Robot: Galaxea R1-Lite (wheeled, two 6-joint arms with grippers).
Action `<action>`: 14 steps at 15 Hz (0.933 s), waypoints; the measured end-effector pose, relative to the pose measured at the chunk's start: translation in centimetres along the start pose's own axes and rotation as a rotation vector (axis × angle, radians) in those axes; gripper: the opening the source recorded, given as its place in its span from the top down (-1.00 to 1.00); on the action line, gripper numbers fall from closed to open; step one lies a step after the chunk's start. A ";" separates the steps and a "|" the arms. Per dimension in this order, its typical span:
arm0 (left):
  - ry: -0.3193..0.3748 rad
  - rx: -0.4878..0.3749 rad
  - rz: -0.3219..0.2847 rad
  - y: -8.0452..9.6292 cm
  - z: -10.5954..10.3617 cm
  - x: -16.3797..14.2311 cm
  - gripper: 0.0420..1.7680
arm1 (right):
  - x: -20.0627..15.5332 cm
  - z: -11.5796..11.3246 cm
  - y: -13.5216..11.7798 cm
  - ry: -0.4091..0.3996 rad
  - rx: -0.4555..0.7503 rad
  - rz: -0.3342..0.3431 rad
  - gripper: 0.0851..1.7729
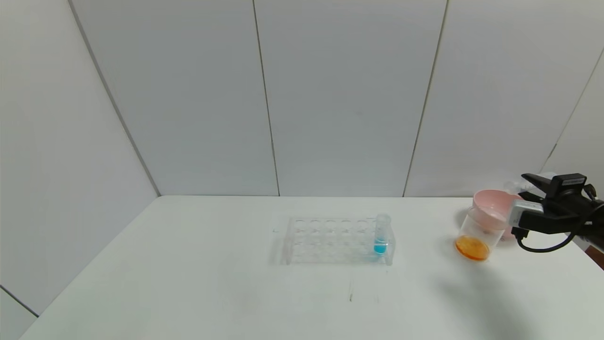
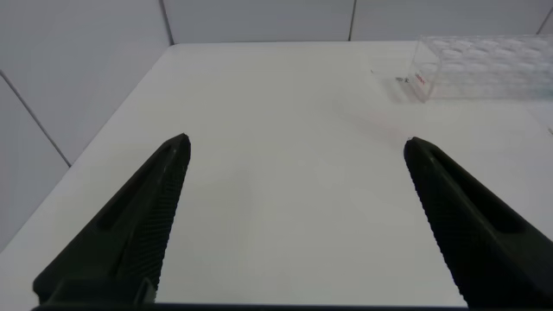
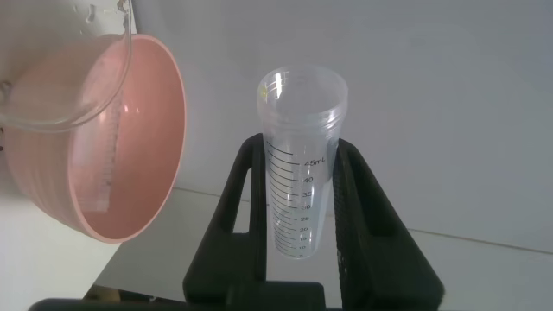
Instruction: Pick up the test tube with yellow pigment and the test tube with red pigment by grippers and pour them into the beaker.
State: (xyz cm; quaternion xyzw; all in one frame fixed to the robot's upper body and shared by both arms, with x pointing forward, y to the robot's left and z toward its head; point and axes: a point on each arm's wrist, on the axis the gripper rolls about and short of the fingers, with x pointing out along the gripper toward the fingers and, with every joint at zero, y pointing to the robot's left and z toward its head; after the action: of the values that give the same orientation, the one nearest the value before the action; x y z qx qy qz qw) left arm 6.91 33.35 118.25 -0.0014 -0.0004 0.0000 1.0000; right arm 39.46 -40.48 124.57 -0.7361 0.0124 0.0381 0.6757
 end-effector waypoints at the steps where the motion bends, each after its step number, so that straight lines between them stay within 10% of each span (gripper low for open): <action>1: 0.000 0.000 -0.001 0.0 0.0 0.0 -1.00 | 0.0 -0.1 0.0 0.003 0.004 0.001 0.49; 5: 0.000 0.000 -0.001 0.0 0.0 0.0 -1.00 | 0.9 -0.2 -1.1 -0.004 0.214 -0.041 0.49; 14: 0.000 0.000 -0.001 0.0 0.0 0.0 -1.00 | 4.4 -1.0 0.1 0.049 1.169 -0.078 0.49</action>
State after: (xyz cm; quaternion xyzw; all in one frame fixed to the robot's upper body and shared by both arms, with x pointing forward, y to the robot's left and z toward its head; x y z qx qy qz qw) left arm 6.91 33.35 118.25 -0.0014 -0.0004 -0.0004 1.0000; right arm 43.91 -41.30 124.24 -0.2417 0.0199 -0.0168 0.9700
